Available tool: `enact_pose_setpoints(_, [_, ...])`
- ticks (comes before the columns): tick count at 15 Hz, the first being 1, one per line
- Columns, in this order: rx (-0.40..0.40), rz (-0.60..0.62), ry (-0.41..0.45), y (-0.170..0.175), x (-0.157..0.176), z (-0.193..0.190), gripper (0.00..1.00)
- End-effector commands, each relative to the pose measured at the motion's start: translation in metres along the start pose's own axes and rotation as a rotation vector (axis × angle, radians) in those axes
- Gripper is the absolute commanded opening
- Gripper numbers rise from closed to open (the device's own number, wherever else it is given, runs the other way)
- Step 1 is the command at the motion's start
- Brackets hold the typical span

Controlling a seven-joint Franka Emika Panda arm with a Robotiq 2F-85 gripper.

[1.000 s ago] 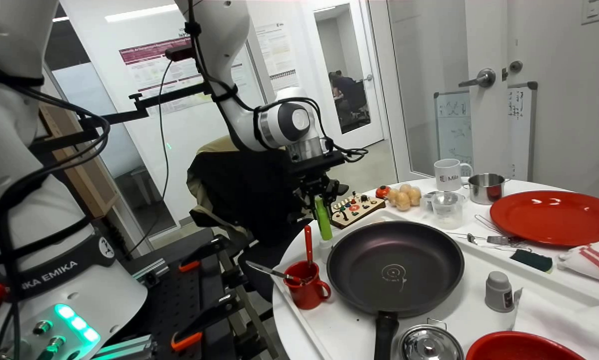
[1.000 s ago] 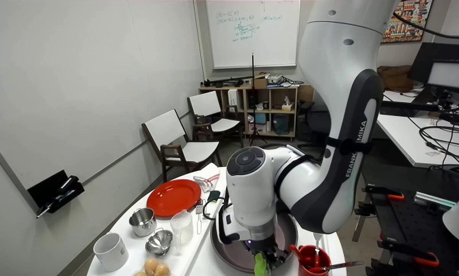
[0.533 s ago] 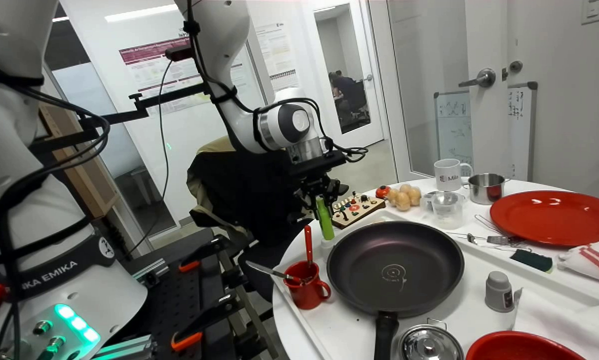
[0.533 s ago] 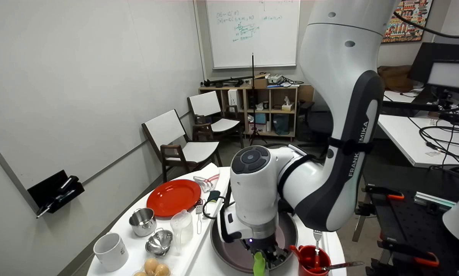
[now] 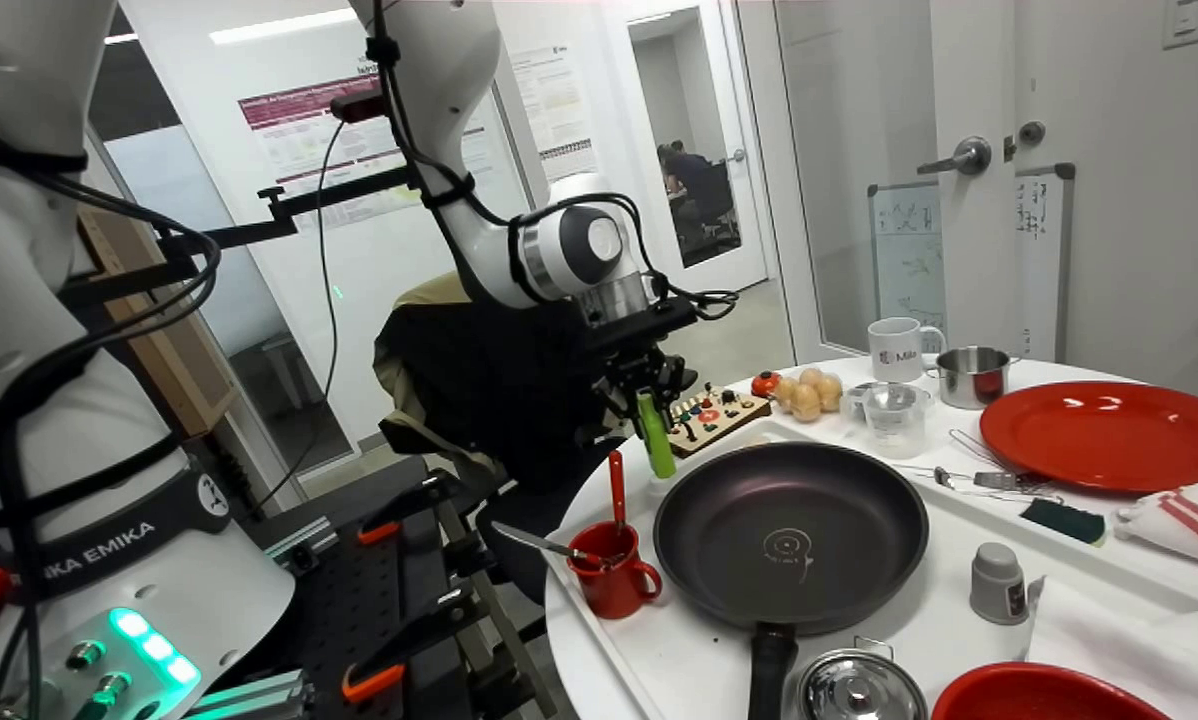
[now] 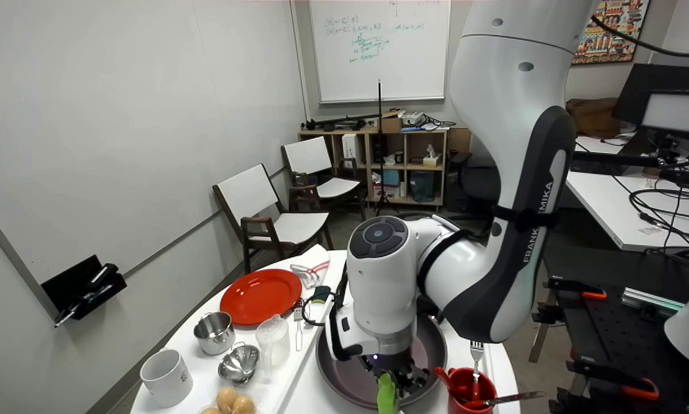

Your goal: Move the green bottle to the left

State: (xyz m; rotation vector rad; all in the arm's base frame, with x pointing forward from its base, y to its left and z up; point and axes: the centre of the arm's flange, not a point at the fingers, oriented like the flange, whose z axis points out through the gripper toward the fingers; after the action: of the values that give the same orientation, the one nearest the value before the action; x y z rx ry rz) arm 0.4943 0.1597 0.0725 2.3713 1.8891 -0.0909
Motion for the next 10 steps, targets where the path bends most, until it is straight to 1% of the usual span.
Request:
enact_pose_setpoints(1, [-0.037,-0.028,-0.003,-0.0004,0.0058,-0.0059,0.08])
enact_pose_setpoints(6, [-0.049,-0.038,0.002,0.0018,0.0101,-0.0111,0.08])
enact_pose_setpoints(10, [-0.042,-0.045,0.0,0.0029,0.0104,-0.0036,0.08])
